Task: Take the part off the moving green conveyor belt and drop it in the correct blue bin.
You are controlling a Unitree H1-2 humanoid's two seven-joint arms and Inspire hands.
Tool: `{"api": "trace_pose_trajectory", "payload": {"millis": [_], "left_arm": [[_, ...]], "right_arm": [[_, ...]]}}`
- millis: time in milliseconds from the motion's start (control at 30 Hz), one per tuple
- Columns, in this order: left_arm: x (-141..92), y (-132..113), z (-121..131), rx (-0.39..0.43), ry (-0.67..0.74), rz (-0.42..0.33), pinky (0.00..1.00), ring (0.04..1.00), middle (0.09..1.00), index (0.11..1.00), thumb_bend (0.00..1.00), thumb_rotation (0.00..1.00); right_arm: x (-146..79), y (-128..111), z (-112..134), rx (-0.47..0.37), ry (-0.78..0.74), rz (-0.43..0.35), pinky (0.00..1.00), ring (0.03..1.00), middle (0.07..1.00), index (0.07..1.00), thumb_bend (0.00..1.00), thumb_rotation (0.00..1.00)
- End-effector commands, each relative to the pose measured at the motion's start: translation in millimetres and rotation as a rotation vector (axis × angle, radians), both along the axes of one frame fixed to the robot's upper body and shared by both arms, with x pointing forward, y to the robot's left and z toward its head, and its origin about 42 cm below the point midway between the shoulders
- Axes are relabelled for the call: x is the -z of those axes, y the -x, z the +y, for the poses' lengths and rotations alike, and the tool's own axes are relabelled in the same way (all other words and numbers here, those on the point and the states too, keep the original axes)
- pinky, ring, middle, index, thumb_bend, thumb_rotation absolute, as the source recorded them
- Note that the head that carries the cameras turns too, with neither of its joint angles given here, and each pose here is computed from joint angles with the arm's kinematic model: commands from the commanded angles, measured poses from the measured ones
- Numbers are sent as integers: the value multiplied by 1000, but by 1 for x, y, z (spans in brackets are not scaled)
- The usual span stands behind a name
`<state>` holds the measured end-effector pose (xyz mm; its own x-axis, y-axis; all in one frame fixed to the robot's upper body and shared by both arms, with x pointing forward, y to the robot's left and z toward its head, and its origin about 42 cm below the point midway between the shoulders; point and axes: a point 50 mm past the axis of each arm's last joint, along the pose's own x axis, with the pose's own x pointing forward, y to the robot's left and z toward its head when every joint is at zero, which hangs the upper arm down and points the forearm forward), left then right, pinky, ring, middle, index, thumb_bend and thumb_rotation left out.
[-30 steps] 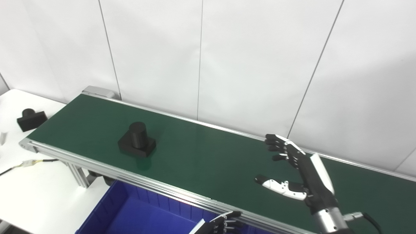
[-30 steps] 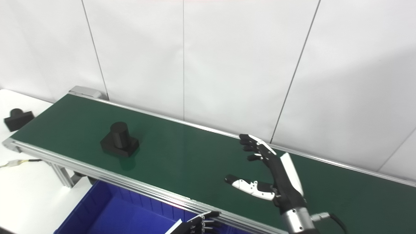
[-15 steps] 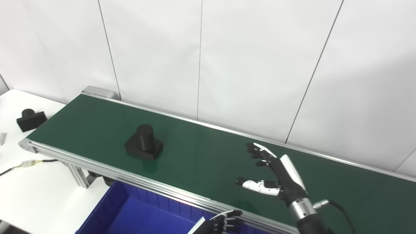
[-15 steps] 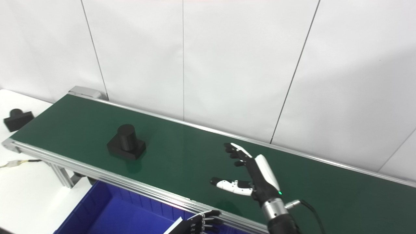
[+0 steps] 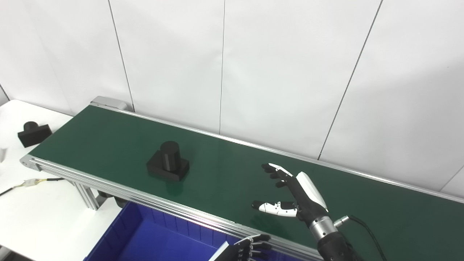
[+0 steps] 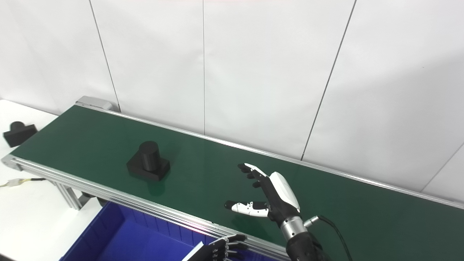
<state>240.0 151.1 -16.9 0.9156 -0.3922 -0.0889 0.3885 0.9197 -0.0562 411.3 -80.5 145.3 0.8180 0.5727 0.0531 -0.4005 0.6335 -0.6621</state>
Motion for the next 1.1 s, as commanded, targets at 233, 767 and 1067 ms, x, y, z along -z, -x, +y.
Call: {"api": "trace_pose_trajectory", "payload": {"millis": [233,767,1067], "left_arm": [[-7,-9,-5,13,12,-49,639,740,815,888,1000,330],[-8,-11,-12,14,13,-52,620,726,799,881,1000,342],[-9,-11,-13,19,6,-55,619,735,804,881,1000,328]], "right_arm": [[-27,-20,30,-45,-36,-77,803,895,889,873,712,402],[-20,-33,43,-27,-38,-22,811,880,894,880,698,405],[-15,-39,53,-16,-39,7,793,886,902,890,715,432]]}}
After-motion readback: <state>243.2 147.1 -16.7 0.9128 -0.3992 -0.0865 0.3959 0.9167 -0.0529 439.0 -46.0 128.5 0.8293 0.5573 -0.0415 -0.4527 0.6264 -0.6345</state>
